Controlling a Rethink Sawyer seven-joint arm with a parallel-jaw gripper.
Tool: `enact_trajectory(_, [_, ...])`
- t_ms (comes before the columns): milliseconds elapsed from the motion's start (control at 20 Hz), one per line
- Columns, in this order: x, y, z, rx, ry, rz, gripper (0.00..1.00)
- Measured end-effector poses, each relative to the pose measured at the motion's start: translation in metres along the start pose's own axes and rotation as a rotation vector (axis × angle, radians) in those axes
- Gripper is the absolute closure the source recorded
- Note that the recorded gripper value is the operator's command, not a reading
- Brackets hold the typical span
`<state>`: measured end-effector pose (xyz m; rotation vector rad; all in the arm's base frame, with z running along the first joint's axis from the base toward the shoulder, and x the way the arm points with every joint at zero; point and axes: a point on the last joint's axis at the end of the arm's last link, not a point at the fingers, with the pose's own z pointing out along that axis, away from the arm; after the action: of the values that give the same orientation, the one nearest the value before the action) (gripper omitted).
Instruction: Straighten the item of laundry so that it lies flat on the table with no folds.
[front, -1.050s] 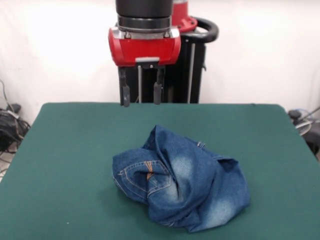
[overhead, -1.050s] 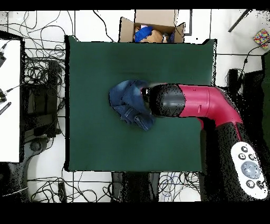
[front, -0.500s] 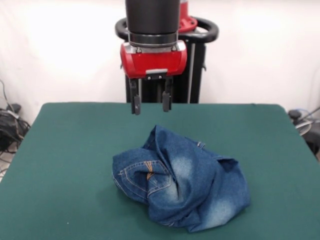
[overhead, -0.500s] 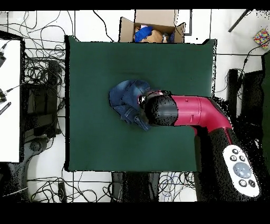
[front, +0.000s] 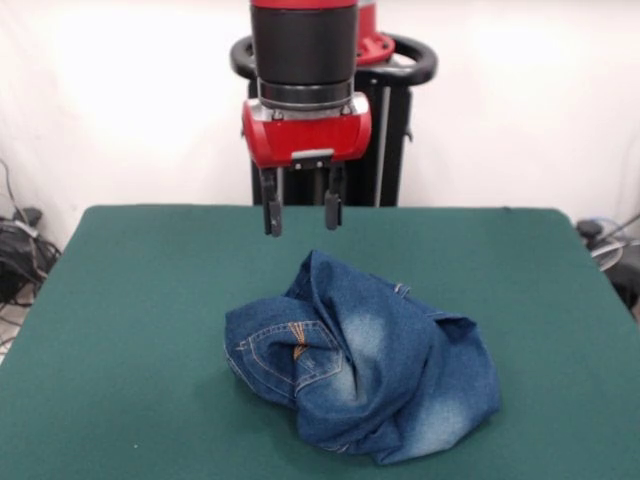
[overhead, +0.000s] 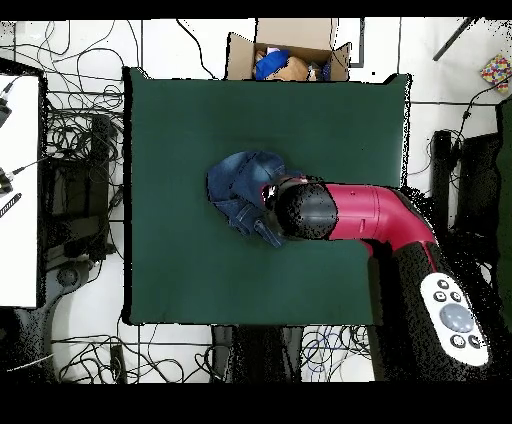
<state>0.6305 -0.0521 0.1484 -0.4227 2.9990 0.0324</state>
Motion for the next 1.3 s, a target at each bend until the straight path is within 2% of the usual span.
enact_trajectory(200, [0.005,0.000,0.015,-0.014,0.008,0.008,0.00])
enact_trajectory(650, [0.009,0.017,0.055,-0.060,0.002,0.007,0.00])
enact_trajectory(1000, [0.011,0.032,0.072,-0.074,0.014,-0.006,0.00])
enact_trajectory(1300, [0.008,0.031,0.080,-0.070,0.018,-0.004,0.00])
